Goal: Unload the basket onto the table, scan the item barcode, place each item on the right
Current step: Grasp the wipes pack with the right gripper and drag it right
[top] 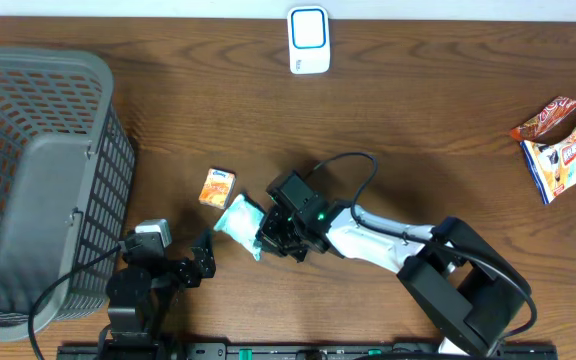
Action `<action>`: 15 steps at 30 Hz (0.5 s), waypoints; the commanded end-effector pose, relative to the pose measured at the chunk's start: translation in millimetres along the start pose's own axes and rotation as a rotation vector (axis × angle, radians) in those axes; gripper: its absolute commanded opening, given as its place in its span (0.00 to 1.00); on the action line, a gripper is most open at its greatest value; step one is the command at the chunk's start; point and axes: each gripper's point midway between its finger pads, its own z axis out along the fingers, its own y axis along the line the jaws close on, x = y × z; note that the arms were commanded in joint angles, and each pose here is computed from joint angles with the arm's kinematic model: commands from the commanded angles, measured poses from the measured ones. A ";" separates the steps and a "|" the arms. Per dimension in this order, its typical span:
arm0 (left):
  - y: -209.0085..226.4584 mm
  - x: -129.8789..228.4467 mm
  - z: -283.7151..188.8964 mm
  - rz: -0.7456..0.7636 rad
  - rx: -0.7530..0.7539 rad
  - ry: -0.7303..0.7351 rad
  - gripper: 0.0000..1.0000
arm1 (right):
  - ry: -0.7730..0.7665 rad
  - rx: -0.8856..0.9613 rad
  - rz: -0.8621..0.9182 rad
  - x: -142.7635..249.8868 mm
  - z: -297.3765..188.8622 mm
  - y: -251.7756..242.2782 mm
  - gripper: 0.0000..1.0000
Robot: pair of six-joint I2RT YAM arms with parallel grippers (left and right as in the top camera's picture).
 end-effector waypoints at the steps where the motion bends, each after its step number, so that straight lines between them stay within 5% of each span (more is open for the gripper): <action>1: 0.9 9.7 2.2 -0.012 0.003 0.030 0.98 | -0.112 0.172 -0.045 -35.0 13.0 -60.1 0.01; 7: 0.9 9.7 2.2 -0.012 0.003 0.030 0.98 | -0.171 0.101 -0.251 -59.7 -31.4 -36.4 0.01; 15: 0.9 9.7 2.2 -0.012 0.003 0.030 0.98 | -0.310 -0.014 -0.776 -43.1 -138.4 10.1 0.01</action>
